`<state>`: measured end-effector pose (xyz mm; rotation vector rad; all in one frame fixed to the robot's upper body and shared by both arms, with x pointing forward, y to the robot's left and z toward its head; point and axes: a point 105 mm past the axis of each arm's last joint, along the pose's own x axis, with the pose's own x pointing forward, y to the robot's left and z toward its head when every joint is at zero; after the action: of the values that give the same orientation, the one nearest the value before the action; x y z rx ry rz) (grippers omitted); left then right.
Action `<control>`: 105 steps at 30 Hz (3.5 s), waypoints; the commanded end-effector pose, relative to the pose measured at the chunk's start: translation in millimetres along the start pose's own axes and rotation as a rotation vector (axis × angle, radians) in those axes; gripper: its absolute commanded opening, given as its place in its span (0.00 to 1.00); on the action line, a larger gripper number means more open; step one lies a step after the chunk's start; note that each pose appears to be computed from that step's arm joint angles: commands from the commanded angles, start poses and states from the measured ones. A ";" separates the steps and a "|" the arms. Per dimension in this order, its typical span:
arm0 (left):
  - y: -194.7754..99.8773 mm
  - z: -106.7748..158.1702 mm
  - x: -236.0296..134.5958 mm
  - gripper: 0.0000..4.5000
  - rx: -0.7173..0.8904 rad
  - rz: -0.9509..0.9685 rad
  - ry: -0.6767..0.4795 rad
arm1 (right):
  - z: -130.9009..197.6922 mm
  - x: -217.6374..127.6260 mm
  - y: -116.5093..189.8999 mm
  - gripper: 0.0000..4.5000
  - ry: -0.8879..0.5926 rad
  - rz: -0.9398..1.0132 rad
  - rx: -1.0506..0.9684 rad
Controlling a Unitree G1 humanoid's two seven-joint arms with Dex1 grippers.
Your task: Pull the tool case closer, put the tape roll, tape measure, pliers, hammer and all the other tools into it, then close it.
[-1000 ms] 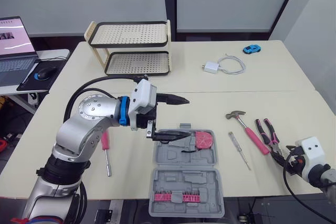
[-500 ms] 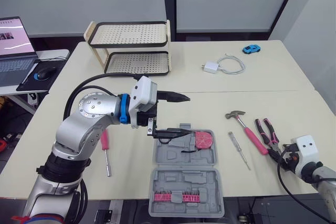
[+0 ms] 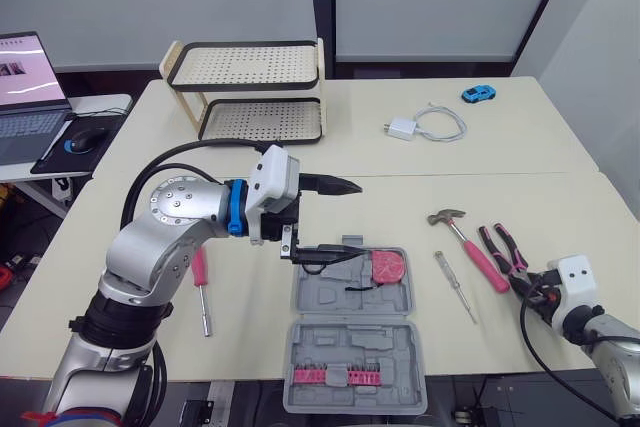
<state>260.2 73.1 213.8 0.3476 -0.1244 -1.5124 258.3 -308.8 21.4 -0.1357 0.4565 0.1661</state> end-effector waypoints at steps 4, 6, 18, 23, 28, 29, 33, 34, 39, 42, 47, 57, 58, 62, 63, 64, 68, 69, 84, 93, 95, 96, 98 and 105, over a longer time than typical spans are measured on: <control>-1.9 10.3 -1.8 1.00 0.042 0.000 -0.013 | 10.3 -8.1 -14.0 0.26 -0.051 -0.078 0.004; -3.3 8.6 -4.3 1.00 0.025 -0.007 -0.014 | 20.2 -12.5 -16.9 0.26 -0.073 -0.068 -0.017; -8.2 -14.4 -46.4 1.00 0.009 -0.003 0.047 | 107.8 -37.7 27.4 0.26 -0.085 0.302 -0.451; -14.4 -25.9 -66.5 1.00 -0.026 -0.007 0.087 | 129.4 -38.3 82.5 0.26 -0.087 0.527 -0.533; -25.1 -42.1 -87.6 1.00 -0.045 -0.012 0.169 | 134.4 -37.2 146.3 0.26 -0.062 0.739 -0.655; -26.1 -45.2 -90.8 1.00 -0.042 -0.010 0.184 | 138.7 -36.6 159.2 0.26 -0.080 0.773 -0.634; -32.8 -51.3 -99.1 1.00 -0.043 -0.006 0.208 | 140.1 -35.2 193.3 0.26 -0.052 0.872 -0.665; -33.8 -53.6 -102.3 1.00 -0.050 0.006 0.215 | 139.9 -33.8 199.6 0.26 -0.047 0.883 -0.689; -46.6 -62.0 -117.4 1.00 -0.076 0.012 0.266 | 140.2 -26.0 217.6 0.26 -0.008 0.872 -0.790; -43.9 -62.9 -121.3 1.00 -0.071 0.033 0.291 | 132.8 -24.0 230.5 0.26 0.032 0.904 -0.847; -40.4 -63.8 -122.8 1.00 -0.065 0.035 0.298 | 117.8 -22.6 238.2 0.26 0.110 0.943 -0.921; -41.6 -65.5 -119.1 1.00 -0.071 0.006 0.301 | 115.5 -11.7 246.7 0.26 0.140 0.911 -0.965; -42.3 -65.7 -118.9 1.00 -0.072 0.002 0.302 | 114.6 -11.4 246.5 0.26 0.144 0.910 -0.970; -46.5 -67.2 -118.4 1.00 -0.069 -0.022 0.312 | 112.6 -8.2 246.3 0.26 0.152 0.900 -0.977; -47.2 -67.6 -118.6 1.00 -0.068 -0.026 0.315 | 112.1 -6.9 247.0 0.26 0.152 0.899 -0.977; -47.6 -67.9 -118.8 1.00 -0.069 -0.025 0.318 | 111.0 -5.8 247.9 0.26 0.155 0.900 -0.973; -49.0 -68.1 -119.4 1.00 -0.073 -0.025 0.321 | 107.1 -1.8 250.1 0.26 0.163 0.901 -0.974; -49.6 -68.2 -119.5 1.00 -0.074 -0.026 0.322 | 106.1 -0.5 250.5 0.26 0.164 0.900 -0.974; -48.9 -68.9 -118.2 1.00 -0.074 -0.026 0.324 | 99.7 9.3 266.3 0.26 0.160 0.920 -0.963; -49.0 -69.3 -118.8 1.00 -0.075 -0.026 0.328 | 90.5 11.8 267.5 0.34 0.180 0.934 -0.945; -48.8 -69.8 -118.1 1.00 -0.075 -0.026 0.328 | 89.2 12.7 266.1 0.49 0.180 0.929 -0.944; -48.7 -69.9 -117.8 1.00 -0.075 -0.026 0.328 | 89.1 13.1 265.5 0.55 0.179 0.925 -0.945; -47.9 -70.3 -117.3 1.00 -0.075 -0.026 0.327 | 90.5 14.0 264.4 0.71 0.172 0.917 -0.944; -47.0 -71.1 -114.2 1.00 -0.067 -0.033 0.321 | 109.9 4.5 267.8 0.71 0.068 0.953 -0.882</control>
<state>229.0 198.4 143.2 0.5082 0.2172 -1.4632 261.5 -36.9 74.8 -0.8283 0.5535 1.2711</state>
